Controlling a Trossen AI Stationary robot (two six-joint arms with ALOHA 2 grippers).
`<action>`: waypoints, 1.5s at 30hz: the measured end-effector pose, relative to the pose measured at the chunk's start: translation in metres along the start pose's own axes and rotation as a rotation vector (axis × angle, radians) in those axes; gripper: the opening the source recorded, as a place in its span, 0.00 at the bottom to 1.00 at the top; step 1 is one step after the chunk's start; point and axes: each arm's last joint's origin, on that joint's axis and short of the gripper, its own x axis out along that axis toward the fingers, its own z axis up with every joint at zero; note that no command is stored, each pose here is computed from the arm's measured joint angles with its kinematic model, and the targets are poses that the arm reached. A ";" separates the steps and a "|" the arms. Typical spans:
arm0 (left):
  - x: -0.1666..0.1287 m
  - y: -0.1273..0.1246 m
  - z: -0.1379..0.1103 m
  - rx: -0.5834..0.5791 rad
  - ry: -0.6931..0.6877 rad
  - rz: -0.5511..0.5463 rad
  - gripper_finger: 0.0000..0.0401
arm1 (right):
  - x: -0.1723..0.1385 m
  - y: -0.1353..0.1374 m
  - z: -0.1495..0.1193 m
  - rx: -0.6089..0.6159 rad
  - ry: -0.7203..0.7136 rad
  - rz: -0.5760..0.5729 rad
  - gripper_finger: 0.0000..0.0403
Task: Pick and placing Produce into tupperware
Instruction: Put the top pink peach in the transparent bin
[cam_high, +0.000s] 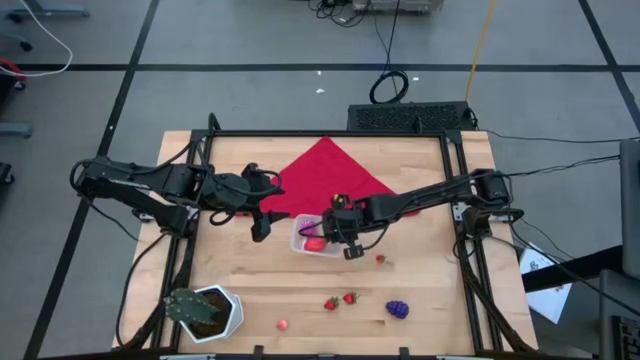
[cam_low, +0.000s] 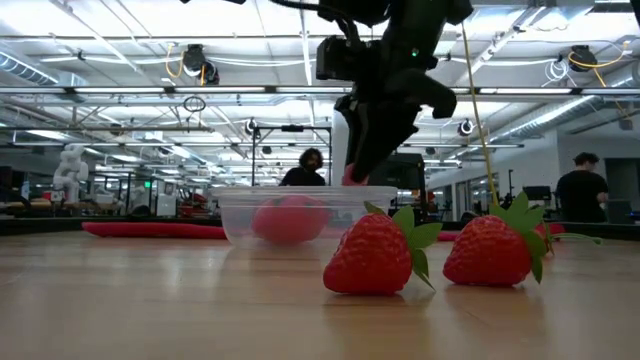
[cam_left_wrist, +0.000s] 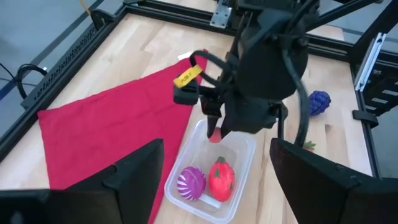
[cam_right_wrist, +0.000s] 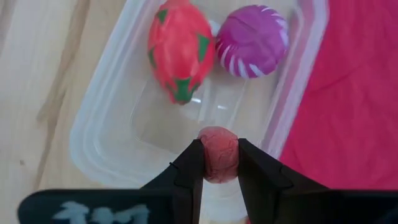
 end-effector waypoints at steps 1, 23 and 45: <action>0.000 0.000 0.000 0.001 -0.001 0.003 0.74 | 0.001 0.000 0.000 0.000 0.002 0.001 0.18; 0.000 0.002 0.001 0.018 -0.020 0.056 0.74 | 0.024 -0.004 -0.003 -0.005 0.033 0.025 0.18; 0.000 0.002 0.001 0.023 -0.020 0.056 0.74 | 0.025 -0.012 -0.007 0.020 0.050 0.046 0.18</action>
